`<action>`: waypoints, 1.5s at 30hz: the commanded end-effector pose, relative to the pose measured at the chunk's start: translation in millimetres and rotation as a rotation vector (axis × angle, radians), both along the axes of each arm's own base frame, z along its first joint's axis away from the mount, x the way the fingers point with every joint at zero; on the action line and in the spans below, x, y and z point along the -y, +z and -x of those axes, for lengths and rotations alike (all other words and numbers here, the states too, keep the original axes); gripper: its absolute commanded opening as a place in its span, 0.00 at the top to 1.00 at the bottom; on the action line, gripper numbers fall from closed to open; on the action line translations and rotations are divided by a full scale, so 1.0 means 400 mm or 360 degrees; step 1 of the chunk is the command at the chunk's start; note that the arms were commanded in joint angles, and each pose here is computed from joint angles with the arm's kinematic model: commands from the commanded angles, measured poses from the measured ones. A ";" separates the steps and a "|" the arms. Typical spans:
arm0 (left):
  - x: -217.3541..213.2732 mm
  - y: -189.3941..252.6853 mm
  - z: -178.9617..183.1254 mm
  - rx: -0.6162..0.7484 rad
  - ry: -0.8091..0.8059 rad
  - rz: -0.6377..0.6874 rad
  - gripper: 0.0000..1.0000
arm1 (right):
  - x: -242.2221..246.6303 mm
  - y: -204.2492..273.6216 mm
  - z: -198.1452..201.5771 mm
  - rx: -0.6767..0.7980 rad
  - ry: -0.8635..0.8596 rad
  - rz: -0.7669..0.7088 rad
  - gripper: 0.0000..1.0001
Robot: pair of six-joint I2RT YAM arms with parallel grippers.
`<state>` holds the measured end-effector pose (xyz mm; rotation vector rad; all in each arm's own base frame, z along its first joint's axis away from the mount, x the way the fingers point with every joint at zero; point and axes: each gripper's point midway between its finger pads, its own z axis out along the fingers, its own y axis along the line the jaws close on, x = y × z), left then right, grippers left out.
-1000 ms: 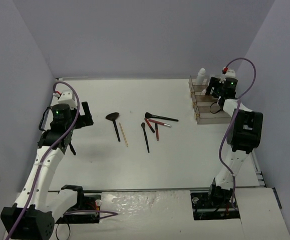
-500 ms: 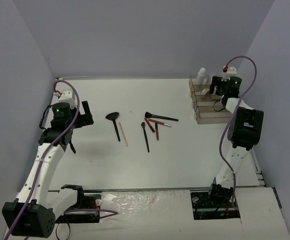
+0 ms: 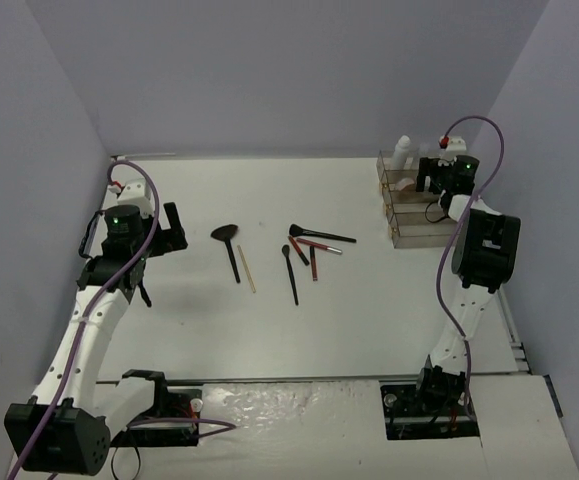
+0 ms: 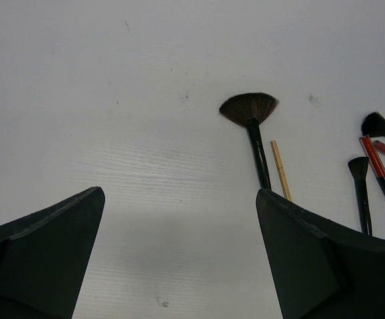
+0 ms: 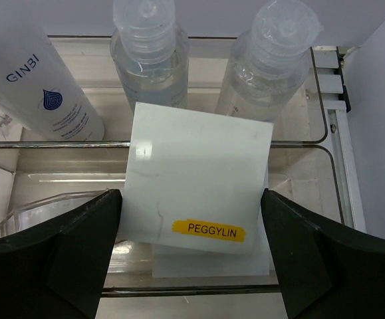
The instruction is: Organize the makeup
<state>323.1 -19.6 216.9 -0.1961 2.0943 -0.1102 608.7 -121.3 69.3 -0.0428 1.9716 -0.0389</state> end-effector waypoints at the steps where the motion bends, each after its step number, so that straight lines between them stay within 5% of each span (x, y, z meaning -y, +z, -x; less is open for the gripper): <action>1: -0.002 0.077 -0.026 0.0166 0.0004 0.0020 0.03 | 0.000 0.244 -0.001 0.0330 -0.0010 0.0041 0.08; 8: 0.007 0.098 -0.015 0.0211 -0.0019 0.0046 0.03 | -0.075 0.417 0.089 0.0452 -0.0063 -0.0029 0.02; 15: 0.009 0.111 -0.005 0.0239 -0.0025 0.0056 0.03 | -0.368 0.531 0.239 0.0397 0.0037 -0.0117 0.00; 21: 0.003 0.105 0.001 0.0236 0.0001 0.0050 0.03 | -0.648 0.447 0.421 0.0164 0.0300 -0.0268 0.01; 30: -0.016 0.091 0.001 0.0175 0.0068 0.0033 0.03 | -0.963 0.231 0.639 -0.0150 0.0578 -0.0175 0.08; 40: -0.024 0.074 -0.005 0.0150 0.0089 0.0008 0.03 | -1.225 0.087 0.728 -0.0302 0.0853 -0.0153 0.21; 45: -0.030 0.080 -0.001 0.0173 0.0103 -0.0003 0.03 | -1.294 0.025 0.735 -0.0352 0.0901 -0.0118 0.36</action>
